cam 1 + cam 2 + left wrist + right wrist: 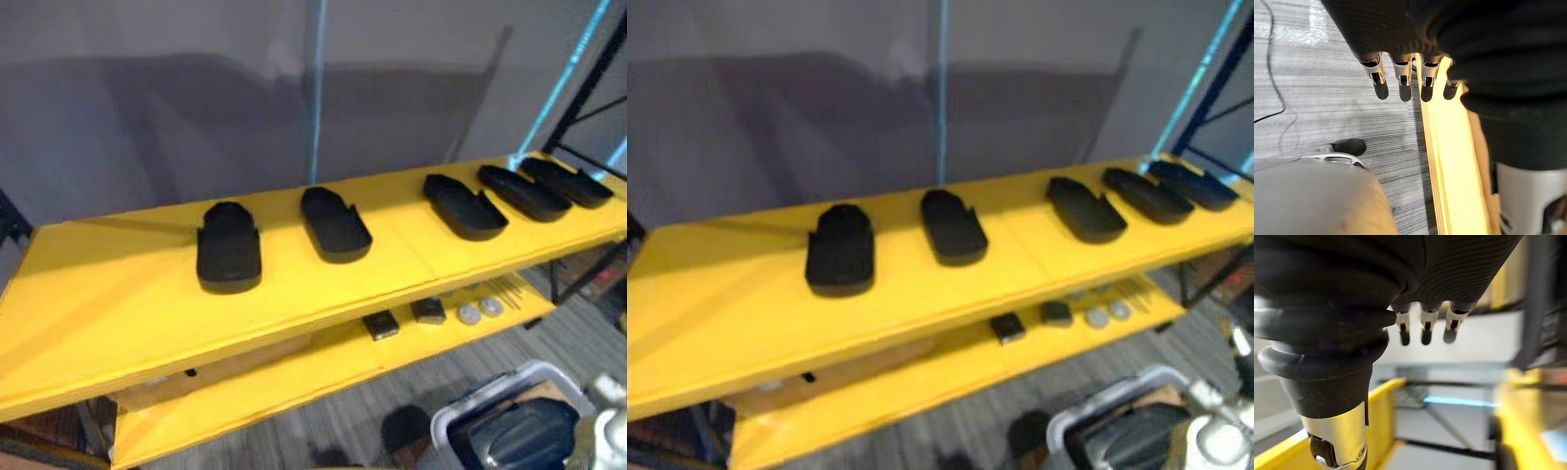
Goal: Walk over and take plastic housings, then place them on the shelf
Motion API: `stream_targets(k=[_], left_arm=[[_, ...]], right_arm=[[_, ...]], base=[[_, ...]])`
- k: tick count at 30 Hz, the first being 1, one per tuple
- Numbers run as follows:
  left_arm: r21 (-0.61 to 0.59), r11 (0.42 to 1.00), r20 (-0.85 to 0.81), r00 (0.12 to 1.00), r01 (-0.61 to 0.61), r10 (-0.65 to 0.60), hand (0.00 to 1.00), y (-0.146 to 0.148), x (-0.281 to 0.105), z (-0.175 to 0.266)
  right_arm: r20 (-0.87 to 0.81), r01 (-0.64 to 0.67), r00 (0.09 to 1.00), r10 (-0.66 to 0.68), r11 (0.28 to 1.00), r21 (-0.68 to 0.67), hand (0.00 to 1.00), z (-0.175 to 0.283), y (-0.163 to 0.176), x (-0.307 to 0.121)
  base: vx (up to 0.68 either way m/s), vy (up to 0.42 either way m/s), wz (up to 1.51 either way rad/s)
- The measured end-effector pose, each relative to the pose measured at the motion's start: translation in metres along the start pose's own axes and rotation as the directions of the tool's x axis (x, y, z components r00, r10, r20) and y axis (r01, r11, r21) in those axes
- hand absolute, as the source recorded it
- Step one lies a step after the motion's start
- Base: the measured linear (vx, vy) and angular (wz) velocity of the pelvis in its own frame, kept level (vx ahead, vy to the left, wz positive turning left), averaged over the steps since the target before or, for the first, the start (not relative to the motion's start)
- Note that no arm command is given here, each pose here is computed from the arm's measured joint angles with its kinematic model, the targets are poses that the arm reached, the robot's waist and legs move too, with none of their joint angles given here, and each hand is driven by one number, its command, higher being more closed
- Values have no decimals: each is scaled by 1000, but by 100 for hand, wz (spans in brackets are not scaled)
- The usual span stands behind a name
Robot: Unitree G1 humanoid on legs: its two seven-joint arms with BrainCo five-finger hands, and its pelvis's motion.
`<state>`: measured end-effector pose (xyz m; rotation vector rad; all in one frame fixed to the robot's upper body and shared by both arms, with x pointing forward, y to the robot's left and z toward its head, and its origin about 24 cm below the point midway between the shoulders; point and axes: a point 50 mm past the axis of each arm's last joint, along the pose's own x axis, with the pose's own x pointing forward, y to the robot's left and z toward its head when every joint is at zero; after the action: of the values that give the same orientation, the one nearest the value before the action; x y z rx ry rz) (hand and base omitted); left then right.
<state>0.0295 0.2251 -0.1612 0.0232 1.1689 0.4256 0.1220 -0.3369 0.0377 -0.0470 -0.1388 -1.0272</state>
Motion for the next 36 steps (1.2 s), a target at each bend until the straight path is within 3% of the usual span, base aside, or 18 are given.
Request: stream_targets(k=[4,11,17,21,30,31,36], left_arm=[[-13,1000,23,1000,4,-4,0,-3,0,6],[-23,1000,25,1000,17,-17,0,-9,-1,6],[-30,999,44,999,21,-19,0,-11,1,12],[-30,999,38,999,24,-23,0,-13,0,10],[-12,999,42,999,31,-30,0,-13,1,12],[91,995,78,995,50,-57,0,-15,5,27],[92,995,78,995,47,-54,0,-14,5,27]], right_arm=[[-135,-38,991,25,995,-95,0,-34,5,-33],[-157,-91,986,60,976,-199,0,-49,23,-58],[-298,84,939,-170,956,-280,0,-86,13,-83],[-269,110,946,-179,961,-253,0,-84,8,-87],[-397,-134,917,40,968,-213,0,-105,27,-103],[-431,-377,866,252,896,-235,0,-113,50,-97],[-430,-380,867,253,893,-240,0,-113,49,-96]], base=[[63,35,-15],[79,45,-5],[23,10,3],[-8,5,8],[5,8,2],[0,0,0],[0,0,0]])
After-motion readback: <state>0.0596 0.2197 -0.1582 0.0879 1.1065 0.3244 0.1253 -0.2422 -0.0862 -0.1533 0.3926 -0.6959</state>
